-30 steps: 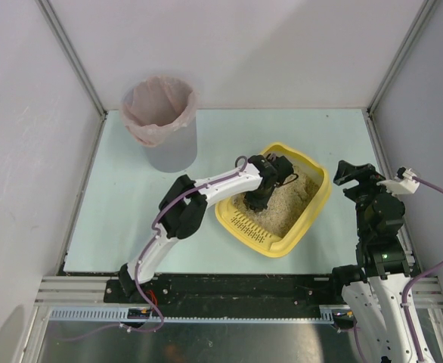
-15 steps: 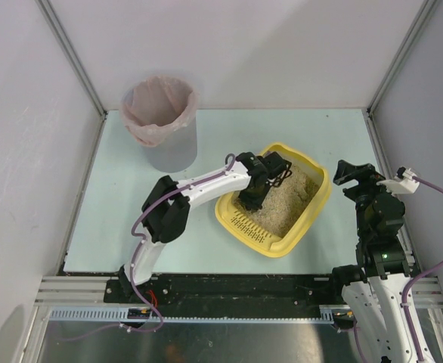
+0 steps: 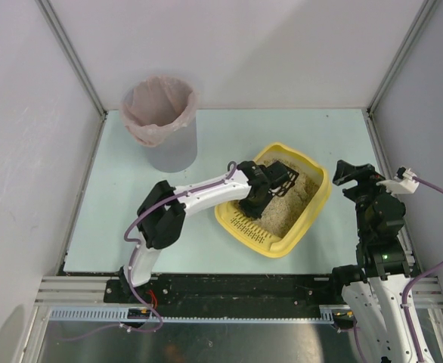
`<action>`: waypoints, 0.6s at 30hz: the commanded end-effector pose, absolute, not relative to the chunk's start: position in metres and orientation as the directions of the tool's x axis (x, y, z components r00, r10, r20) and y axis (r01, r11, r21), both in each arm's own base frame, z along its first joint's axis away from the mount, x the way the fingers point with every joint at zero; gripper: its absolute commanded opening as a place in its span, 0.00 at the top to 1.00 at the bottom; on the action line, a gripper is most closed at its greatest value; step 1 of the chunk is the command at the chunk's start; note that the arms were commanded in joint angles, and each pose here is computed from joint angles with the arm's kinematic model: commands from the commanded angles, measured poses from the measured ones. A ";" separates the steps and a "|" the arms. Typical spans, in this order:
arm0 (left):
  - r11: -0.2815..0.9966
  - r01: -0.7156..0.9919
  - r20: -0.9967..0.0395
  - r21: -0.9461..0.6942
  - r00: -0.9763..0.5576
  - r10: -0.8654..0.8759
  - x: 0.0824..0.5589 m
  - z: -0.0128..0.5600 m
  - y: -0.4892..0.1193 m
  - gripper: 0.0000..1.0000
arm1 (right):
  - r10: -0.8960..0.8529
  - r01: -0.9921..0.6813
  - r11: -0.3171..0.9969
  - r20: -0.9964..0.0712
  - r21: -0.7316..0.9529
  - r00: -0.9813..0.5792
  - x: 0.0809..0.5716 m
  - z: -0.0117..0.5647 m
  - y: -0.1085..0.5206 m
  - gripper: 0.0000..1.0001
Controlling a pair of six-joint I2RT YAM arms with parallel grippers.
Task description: Clean the litter box
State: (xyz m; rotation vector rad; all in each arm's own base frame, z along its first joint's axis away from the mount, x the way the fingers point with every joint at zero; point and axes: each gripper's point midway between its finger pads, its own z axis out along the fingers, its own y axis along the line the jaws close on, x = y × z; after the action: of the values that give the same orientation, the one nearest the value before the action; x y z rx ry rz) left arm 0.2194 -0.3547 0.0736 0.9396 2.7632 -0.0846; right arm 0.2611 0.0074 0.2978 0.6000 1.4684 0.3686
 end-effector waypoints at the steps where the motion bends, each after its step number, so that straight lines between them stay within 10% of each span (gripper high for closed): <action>1: 0.766 0.642 -0.279 0.043 -0.728 0.626 0.203 0.115 -0.341 1.00 | 0.592 0.092 0.791 -0.794 0.605 0.138 0.258 0.313 0.007 0.16; 18: 0.706 0.708 -0.351 0.019 -0.657 0.667 0.193 0.143 -0.366 1.00 | 0.592 0.090 0.791 -0.794 0.606 0.140 0.258 0.314 0.007 0.16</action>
State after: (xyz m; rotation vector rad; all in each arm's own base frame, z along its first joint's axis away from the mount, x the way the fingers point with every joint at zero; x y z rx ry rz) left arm 0.1836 -0.3509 0.1050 1.1040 2.6800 -0.0849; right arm 0.2588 0.0072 0.3019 0.5975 1.4518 0.3747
